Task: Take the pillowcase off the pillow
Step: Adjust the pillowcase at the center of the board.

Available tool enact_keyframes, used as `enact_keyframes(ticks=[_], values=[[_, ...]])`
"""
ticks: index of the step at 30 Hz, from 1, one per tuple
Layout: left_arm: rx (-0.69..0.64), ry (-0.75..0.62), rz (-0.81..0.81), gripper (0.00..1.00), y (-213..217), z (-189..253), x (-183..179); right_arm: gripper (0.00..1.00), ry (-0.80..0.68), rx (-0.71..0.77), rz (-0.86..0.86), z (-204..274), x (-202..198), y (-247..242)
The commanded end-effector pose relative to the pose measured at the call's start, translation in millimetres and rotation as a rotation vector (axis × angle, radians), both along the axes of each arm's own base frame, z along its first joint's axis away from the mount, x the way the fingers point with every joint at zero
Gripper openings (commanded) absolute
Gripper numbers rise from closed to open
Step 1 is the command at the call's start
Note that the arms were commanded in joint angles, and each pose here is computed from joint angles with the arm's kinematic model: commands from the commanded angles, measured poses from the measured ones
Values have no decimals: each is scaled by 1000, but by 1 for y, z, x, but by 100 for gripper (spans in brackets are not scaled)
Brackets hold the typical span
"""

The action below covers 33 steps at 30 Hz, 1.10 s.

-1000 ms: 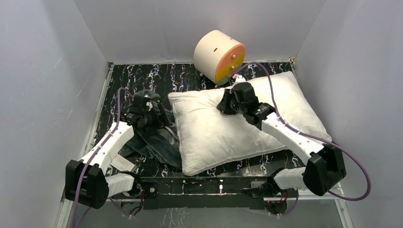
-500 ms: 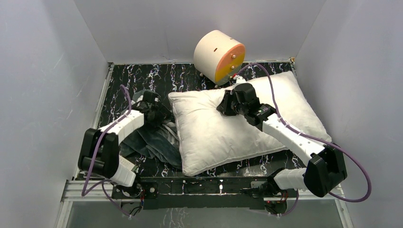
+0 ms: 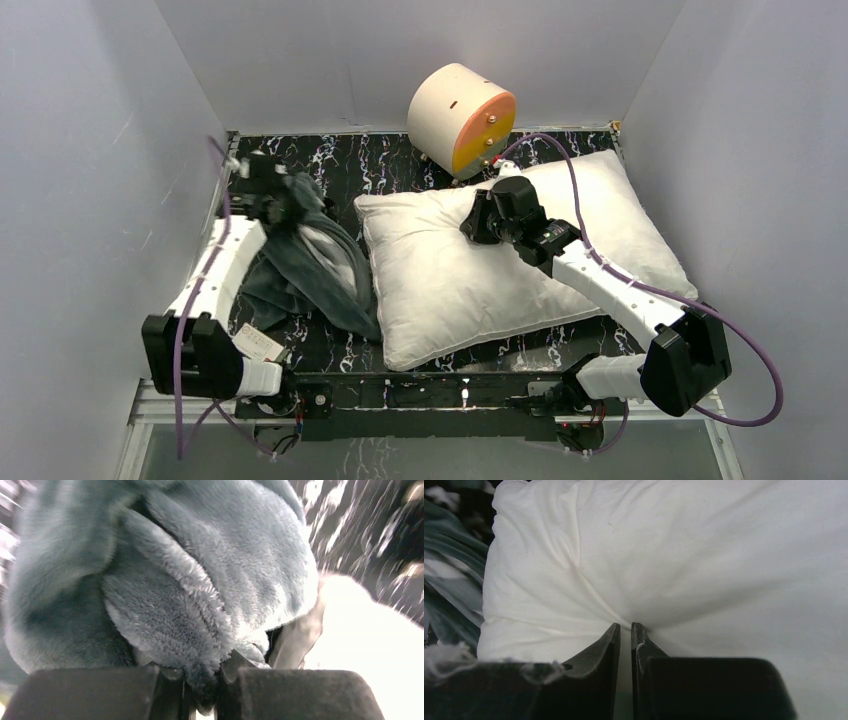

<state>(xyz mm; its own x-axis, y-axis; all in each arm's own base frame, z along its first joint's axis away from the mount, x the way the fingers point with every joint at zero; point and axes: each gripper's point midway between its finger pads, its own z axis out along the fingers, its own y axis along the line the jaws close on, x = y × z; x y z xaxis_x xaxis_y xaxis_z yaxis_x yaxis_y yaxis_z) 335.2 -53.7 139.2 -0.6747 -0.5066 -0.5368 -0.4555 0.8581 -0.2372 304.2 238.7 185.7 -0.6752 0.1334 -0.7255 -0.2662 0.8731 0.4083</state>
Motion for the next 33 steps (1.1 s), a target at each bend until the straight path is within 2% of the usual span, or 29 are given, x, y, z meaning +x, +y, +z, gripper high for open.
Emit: enact_keyframes(ticks=[1, 7, 12, 15, 16, 20, 23, 25, 27, 29, 31, 33], values=[[188, -94, 44, 0, 104, 79, -4, 22, 30, -29, -21, -5, -4, -9], [415, 1, -8, 0, 146, 95, -7, 22, 63, 8, 29, -7, -9, 2], [328, 74, -123, 0, 128, 62, 0, 23, 97, 21, 75, -12, -15, 10], [255, 107, -158, 6, 115, 42, 1, 24, 116, 39, 137, -13, -20, 19], [228, 113, -175, 12, 110, 36, 1, 25, 124, 51, 174, -13, -24, 24], [151, 148, -177, 55, 98, 24, -2, 31, 139, 63, 308, -12, -36, 47], [92, 57, -162, 79, 84, 44, 0, 34, 109, 29, 362, -8, -41, 61], [-16, -55, -196, 92, 60, 68, 2, 36, 87, 14, 370, -1, -40, 66], [-144, -195, -262, 98, 29, 92, 5, 39, 50, -5, 350, 9, -34, 63], [-242, -282, -327, 98, 0, 109, 1, 44, -7, -36, 304, 20, -26, 54], [-305, -303, -413, 98, -30, 112, -6, 49, -72, -85, 235, 34, -16, 38], [-373, -249, -573, 98, -82, 99, -24, 54, -144, -148, 145, 49, -6, 16]])
